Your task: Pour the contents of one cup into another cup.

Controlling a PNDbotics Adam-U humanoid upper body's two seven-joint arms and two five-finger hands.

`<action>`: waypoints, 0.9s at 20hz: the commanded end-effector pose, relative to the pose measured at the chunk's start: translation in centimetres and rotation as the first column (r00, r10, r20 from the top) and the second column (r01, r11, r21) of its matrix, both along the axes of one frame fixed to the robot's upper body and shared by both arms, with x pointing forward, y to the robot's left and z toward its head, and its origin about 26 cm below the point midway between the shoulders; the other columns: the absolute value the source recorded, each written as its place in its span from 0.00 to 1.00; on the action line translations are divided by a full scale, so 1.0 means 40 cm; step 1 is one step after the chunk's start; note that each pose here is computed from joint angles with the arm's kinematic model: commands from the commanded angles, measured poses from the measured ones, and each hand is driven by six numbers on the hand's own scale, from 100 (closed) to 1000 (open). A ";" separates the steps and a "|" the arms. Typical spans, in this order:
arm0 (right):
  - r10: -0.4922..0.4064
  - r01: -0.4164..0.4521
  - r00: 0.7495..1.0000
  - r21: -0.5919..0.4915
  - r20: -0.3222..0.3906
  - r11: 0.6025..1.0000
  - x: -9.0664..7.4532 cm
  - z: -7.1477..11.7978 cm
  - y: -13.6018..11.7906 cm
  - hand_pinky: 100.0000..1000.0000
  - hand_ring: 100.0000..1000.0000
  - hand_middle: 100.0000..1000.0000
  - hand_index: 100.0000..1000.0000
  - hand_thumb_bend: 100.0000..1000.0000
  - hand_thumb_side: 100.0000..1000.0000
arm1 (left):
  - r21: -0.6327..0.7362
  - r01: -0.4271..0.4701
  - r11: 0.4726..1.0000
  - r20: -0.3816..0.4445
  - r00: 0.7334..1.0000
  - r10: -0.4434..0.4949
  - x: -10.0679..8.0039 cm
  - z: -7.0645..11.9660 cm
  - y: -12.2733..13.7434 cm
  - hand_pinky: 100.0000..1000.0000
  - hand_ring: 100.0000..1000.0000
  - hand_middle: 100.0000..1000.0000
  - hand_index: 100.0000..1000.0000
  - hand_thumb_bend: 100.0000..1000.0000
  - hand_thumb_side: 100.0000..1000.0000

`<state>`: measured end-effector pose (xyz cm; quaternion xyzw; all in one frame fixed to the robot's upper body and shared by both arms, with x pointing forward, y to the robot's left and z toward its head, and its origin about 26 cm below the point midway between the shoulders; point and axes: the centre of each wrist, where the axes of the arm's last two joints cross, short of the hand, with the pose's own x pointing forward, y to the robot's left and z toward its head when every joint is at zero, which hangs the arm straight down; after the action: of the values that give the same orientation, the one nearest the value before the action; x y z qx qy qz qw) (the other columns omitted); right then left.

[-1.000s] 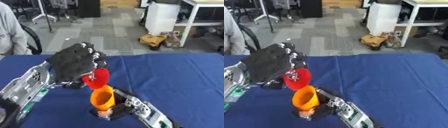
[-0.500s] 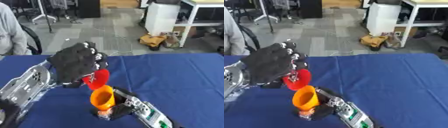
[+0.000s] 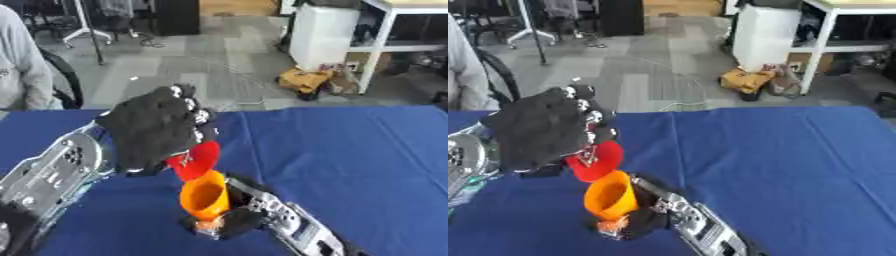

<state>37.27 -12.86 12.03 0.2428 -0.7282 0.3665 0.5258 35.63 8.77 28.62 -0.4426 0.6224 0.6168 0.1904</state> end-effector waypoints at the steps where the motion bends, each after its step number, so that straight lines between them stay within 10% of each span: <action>1: 0.000 0.000 1.000 -0.002 0.022 1.000 0.005 0.017 -0.007 0.38 0.37 0.36 0.48 0.23 0.00 | 0.019 -0.002 1.000 0.039 0.999 0.001 -0.006 0.028 0.006 0.47 0.24 0.18 0.59 0.52 0.00; 18: 0.004 -0.003 1.000 -0.010 0.019 1.000 0.006 0.013 -0.008 0.38 0.37 0.36 0.48 0.23 0.00 | 0.074 -0.015 0.997 0.031 0.999 0.012 0.000 0.014 -0.001 0.42 0.24 0.18 0.60 0.51 0.00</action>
<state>37.29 -12.98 11.73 0.2442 -0.7245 0.3682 0.5291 35.65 8.42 28.05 -0.4349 0.6019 0.6389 0.2010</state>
